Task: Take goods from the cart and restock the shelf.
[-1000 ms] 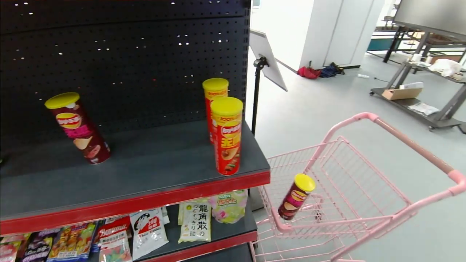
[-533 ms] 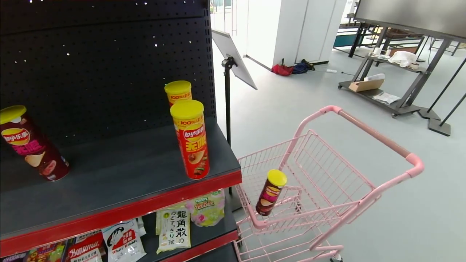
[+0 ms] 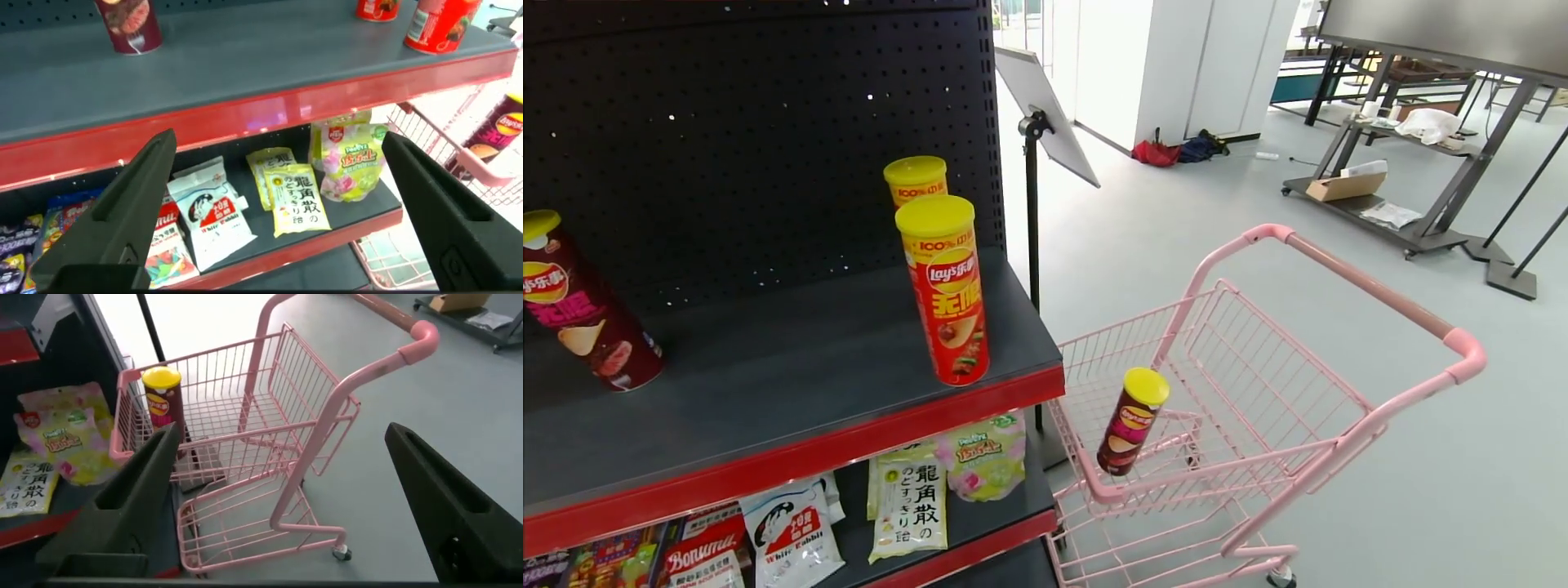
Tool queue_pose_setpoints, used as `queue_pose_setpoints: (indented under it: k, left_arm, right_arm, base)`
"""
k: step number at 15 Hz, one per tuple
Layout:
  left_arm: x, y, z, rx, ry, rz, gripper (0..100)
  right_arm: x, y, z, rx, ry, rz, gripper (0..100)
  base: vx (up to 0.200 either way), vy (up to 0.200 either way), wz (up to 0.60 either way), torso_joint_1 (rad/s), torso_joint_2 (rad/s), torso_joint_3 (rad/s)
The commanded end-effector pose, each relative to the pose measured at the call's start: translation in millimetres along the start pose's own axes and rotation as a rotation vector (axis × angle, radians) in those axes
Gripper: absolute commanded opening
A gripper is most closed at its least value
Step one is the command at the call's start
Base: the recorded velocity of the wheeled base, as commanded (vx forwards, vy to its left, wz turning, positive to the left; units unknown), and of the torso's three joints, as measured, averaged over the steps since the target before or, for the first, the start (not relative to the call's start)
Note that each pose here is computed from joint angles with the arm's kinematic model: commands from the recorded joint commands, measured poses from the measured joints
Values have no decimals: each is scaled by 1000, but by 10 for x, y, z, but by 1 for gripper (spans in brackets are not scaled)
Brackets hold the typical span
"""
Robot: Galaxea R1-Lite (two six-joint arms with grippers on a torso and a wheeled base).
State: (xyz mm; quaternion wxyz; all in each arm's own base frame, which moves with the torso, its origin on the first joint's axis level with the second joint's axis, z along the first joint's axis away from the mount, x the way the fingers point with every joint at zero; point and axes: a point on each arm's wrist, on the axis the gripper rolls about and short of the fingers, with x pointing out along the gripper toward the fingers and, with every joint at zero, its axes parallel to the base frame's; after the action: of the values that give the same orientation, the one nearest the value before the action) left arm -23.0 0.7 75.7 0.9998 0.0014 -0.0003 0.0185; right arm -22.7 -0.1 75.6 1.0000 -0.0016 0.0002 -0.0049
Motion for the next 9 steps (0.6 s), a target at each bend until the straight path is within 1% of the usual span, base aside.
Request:
queue_pose_setpoints:
  k: [1,9]
  left_arm:
    - [1,0,0,0,1,1,100]
    - [1,0,0,0,1,1,100]
  right_arm:
    - [0,0,0,0,0,-1,100]
    - [0,0,0,2,0,-1,100]
  base:
    - [0,0,0,-139,359,207]
    - [0,0,0,-143,367,226]
